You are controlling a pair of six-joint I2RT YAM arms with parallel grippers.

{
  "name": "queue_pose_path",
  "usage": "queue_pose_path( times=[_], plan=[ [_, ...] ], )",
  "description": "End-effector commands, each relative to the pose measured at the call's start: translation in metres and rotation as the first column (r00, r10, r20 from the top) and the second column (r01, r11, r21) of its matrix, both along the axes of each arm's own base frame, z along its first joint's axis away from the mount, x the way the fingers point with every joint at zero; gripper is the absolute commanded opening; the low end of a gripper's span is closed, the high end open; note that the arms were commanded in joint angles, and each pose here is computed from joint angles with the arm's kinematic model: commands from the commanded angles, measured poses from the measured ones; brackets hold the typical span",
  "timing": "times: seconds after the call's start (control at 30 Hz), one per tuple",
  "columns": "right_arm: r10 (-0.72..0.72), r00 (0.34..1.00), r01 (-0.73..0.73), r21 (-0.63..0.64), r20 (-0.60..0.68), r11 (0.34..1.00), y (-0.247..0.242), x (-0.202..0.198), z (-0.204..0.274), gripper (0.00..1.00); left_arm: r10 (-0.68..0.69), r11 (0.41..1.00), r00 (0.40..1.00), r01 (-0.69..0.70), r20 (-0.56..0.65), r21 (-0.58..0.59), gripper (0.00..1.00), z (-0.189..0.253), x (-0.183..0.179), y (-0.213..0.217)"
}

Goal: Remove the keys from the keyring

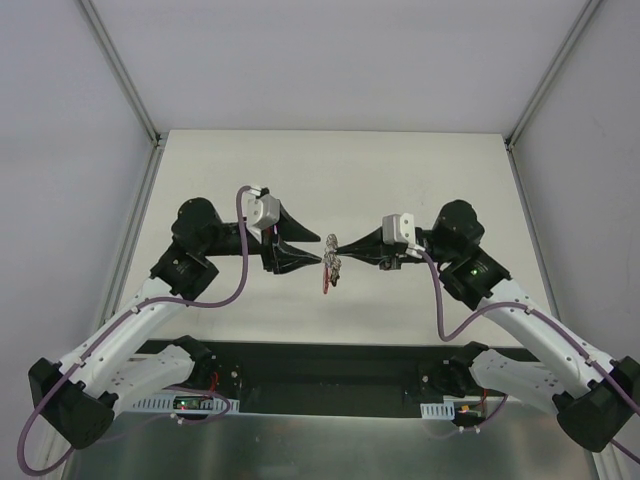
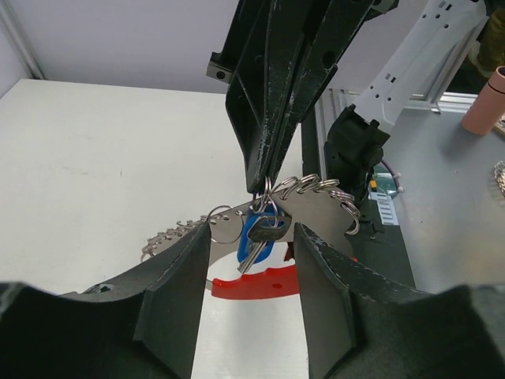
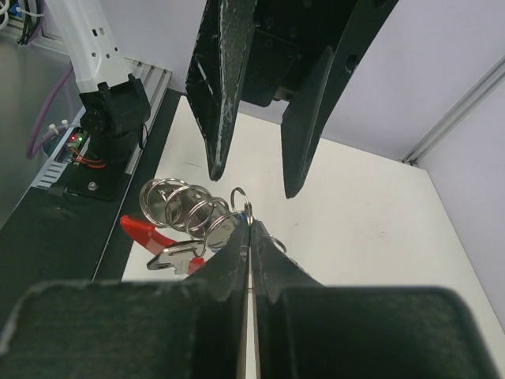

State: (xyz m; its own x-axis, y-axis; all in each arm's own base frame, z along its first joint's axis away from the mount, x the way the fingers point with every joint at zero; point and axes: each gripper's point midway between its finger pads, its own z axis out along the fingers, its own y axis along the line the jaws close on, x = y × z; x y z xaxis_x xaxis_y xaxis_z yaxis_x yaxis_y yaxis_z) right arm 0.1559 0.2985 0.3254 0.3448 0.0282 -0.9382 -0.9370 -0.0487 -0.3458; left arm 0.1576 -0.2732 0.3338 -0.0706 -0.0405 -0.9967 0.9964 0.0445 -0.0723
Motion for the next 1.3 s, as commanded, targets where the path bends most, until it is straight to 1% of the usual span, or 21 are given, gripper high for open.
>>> queue_pose_path(
  times=[0.0, 0.1, 0.23, 0.33, 0.43, 0.5, 0.57, 0.6, 0.63, 0.7, 0.73, 0.8, 0.83, 0.87, 0.9, 0.93, 1.0, 1.03, 1.13, 1.27],
  plan=[
    [0.021, 0.990, -0.036, 0.104, 0.139, 0.994, -0.003, -0.012, 0.049, 0.01, -0.022, 0.999, 0.994, 0.025, 0.104, -0.031, 0.45, 0.016, -0.002, -0.009],
    [0.016, 0.990, -0.031, 0.104, 0.139, 0.994, -0.003, -0.012, 0.049, 0.01, -0.027, 0.999, 0.992, 0.031, 0.119, -0.028, 0.45, 0.016, -0.004, -0.013],
    [0.021, 0.990, -0.035, 0.101, 0.140, 0.994, -0.003, -0.014, 0.048, 0.01, -0.019, 1.000, 0.994, 0.021, 0.110, -0.018, 0.45, 0.012, -0.002, -0.017],
    [0.025, 0.989, -0.039, 0.098, 0.143, 0.994, -0.003, -0.015, 0.048, 0.01, -0.010, 1.000, 0.994, 0.012, 0.106, -0.017, 0.42, 0.013, 0.000, -0.019],
    [0.029, 0.989, -0.044, 0.095, 0.144, 0.994, -0.003, -0.017, 0.046, 0.01, 0.003, 1.000, 0.991, 0.000, 0.134, -0.021, 0.37, 0.016, 0.002, -0.020],
    [0.036, 0.990, -0.049, 0.091, 0.140, 0.995, -0.002, -0.018, 0.045, 0.01, 0.000, 1.000, 0.991, 0.003, 0.137, -0.022, 0.31, 0.017, 0.001, -0.021],
    [0.044, 0.989, -0.056, 0.087, 0.138, 0.995, -0.002, -0.021, 0.045, 0.01, -0.003, 1.000, 0.990, 0.006, 0.138, -0.022, 0.22, 0.017, 0.000, -0.022],
    [0.044, 0.989, -0.056, 0.085, 0.139, 0.995, -0.002, -0.021, 0.045, 0.01, -0.003, 1.000, 0.990, 0.006, 0.142, -0.023, 0.07, 0.018, 0.000, -0.022],
    [0.043, 0.990, -0.054, 0.079, 0.133, 0.995, -0.001, -0.021, 0.043, 0.01, 0.007, 1.000, 0.989, -0.003, 0.145, -0.024, 0.01, 0.018, 0.002, -0.022],
    [0.036, 0.991, -0.046, 0.074, 0.131, 0.996, -0.001, -0.020, 0.041, 0.01, 0.018, 1.000, 0.988, -0.014, 0.152, -0.026, 0.00, 0.018, 0.001, -0.023],
    [0.023, 0.993, -0.031, 0.067, 0.118, 0.997, 0.000, -0.017, 0.039, 0.01, 0.047, 0.999, 0.986, -0.042, 0.163, -0.034, 0.00, 0.020, 0.004, -0.023],
    [0.015, 0.994, -0.022, 0.064, 0.111, 0.998, 0.001, -0.018, 0.040, 0.06, 0.063, 0.998, 0.983, -0.058, 0.175, -0.033, 0.00, 0.017, 0.004, -0.025],
    [-0.012, 0.995, 0.006, 0.059, 0.101, 0.998, 0.000, -0.014, 0.042, 0.15, 0.071, 0.997, 0.974, -0.064, 0.217, -0.036, 0.00, 0.017, 0.003, -0.024],
    [-0.024, 0.996, 0.019, 0.056, 0.089, 0.998, 0.001, -0.014, 0.044, 0.21, 0.094, 0.996, 0.968, -0.088, 0.233, -0.033, 0.00, 0.014, 0.006, -0.024],
    [-0.037, 0.998, 0.034, 0.046, 0.051, 0.998, 0.002, -0.012, 0.044, 0.27, 0.098, 0.995, 0.963, -0.092, 0.253, -0.033, 0.00, 0.013, 0.006, -0.024],
    [-0.045, 0.999, 0.044, 0.029, 0.028, 0.999, 0.000, -0.012, 0.047, 0.31, 0.100, 0.995, 0.951, -0.094, 0.292, -0.033, 0.00, 0.014, 0.005, -0.023],
    [-0.052, 0.998, 0.052, -0.002, 0.018, 0.999, -0.002, -0.013, 0.046, 0.33, 0.127, 0.992, 0.943, -0.125, 0.308, -0.028, 0.00, 0.012, 0.010, -0.020],
    [-0.067, 0.998, 0.067, -0.048, -0.016, 0.997, -0.005, -0.013, 0.036, 0.34, 0.137, 0.990, 0.933, -0.135, 0.332, -0.029, 0.00, 0.014, 0.011, -0.019],
    [-0.111, 0.993, 0.107, -0.089, -0.039, 0.990, -0.013, -0.013, 0.031, 0.39, 0.155, 0.986, 0.922, -0.165, 0.355, -0.003, 0.00, 0.011, 0.016, -0.015],
    [-0.152, 0.987, 0.144, -0.130, -0.055, 0.981, -0.021, -0.016, 0.033, 0.41, 0.172, 0.981, 0.910, -0.194, 0.378, 0.020, 0.00, 0.009, 0.021, -0.012]
  ],
)
